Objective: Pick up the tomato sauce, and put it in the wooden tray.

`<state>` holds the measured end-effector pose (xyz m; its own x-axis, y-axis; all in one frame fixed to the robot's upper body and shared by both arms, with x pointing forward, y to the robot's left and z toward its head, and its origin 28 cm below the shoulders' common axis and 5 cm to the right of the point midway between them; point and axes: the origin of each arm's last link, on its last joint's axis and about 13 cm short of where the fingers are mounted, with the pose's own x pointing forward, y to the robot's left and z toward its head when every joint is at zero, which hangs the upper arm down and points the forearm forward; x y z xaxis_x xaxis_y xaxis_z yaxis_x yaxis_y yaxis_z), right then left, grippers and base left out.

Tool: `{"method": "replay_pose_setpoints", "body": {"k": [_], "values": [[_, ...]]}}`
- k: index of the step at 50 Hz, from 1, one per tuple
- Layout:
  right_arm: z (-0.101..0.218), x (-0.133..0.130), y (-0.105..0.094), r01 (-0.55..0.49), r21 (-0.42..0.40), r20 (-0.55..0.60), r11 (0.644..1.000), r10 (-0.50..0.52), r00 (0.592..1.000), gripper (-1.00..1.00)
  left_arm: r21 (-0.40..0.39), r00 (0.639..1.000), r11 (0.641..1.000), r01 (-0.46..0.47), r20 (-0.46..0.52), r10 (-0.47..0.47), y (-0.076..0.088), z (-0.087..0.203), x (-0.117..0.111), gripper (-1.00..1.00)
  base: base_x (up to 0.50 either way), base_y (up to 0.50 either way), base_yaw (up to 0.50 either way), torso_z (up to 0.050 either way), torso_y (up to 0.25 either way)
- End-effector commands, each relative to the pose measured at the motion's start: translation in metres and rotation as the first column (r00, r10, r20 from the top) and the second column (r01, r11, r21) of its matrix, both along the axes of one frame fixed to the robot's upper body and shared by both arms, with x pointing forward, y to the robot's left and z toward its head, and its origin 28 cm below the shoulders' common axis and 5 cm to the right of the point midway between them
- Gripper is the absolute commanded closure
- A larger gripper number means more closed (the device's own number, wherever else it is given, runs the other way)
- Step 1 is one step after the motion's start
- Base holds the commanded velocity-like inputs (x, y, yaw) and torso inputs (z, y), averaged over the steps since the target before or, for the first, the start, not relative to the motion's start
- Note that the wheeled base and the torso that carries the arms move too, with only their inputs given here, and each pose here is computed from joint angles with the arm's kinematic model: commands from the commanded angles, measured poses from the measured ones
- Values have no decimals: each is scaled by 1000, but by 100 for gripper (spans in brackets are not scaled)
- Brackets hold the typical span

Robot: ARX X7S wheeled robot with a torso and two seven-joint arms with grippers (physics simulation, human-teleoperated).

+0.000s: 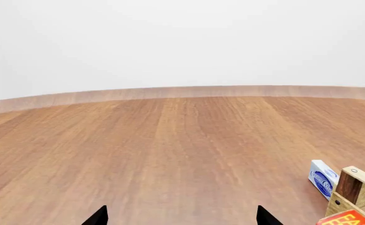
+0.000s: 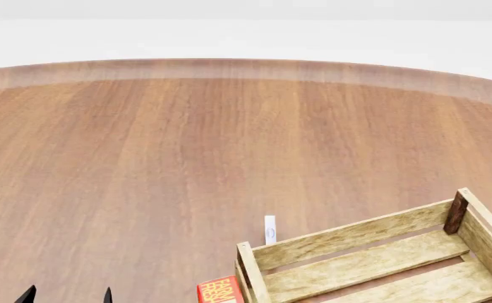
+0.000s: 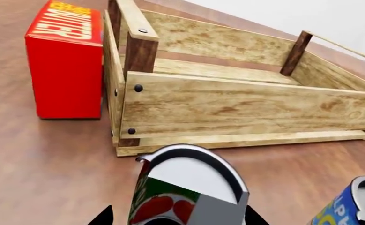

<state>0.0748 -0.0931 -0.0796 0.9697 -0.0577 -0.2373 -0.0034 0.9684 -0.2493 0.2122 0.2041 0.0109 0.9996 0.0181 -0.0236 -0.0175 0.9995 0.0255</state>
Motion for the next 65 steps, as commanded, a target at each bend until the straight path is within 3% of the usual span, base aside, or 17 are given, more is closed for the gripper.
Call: {"method": "replay_pose_setpoints", "body": {"k": [1,2,3,18,26,32,38,43,48,51,65], "values": [[-1,1,0,6,0,-1,1000,-6,1000,-100,0,1000,1000,0,0,0,0,0,0,-100,0,0,0,0,0],[-1,1,0,4,3,-1,1000,-4,1000,-100,0,1000,1000,0,0,0,0,0,0,-100,0,0,0,0,0],[-1,1,0,8,3,-5,1000,-8,1000,100,0,1000,1000,0,0,0,0,0,0,-100,0,0,0,0,0],[1,1,-1,12,11,7,1000,-12,1000,100,0,1000,1000,0,0,0,0,0,0,-100,1,0,0,0,0],[23,-6,-3,37,62,201,997,-49,978,100,0,1000,1000,0,0,0,0,0,0,-100,0,0,0,0,0],[30,-10,-3,37,69,255,997,-54,966,100,0,1000,1000,0,0,0,0,0,0,-100,0,0,0,0,0],[39,-18,-3,18,84,404,996,-51,913,100,0,1000,1000,0,0,0,0,0,0,-100,0,0,0,0,0],[44,-26,-2,35,62,534,997,-63,843,100,0,1000,1000,0,0,0,0,0,0,-100,0,0,0,0,0],[44,-26,-2,39,52,545,998,-61,836,100,0,1000,1000,0,0,0,0,0,0,-100,0,0,0,0,0],[46,-29,-2,24,61,584,998,-55,810,100,0,1000,1000,0,0,0,0,0,0,-100,0,0,0,0,0],[56,-23,1,4,69,614,998,-46,788,100,0,1000,1000,0,-1,0,0,0,0,-100,0,0,0,0,0]]}}
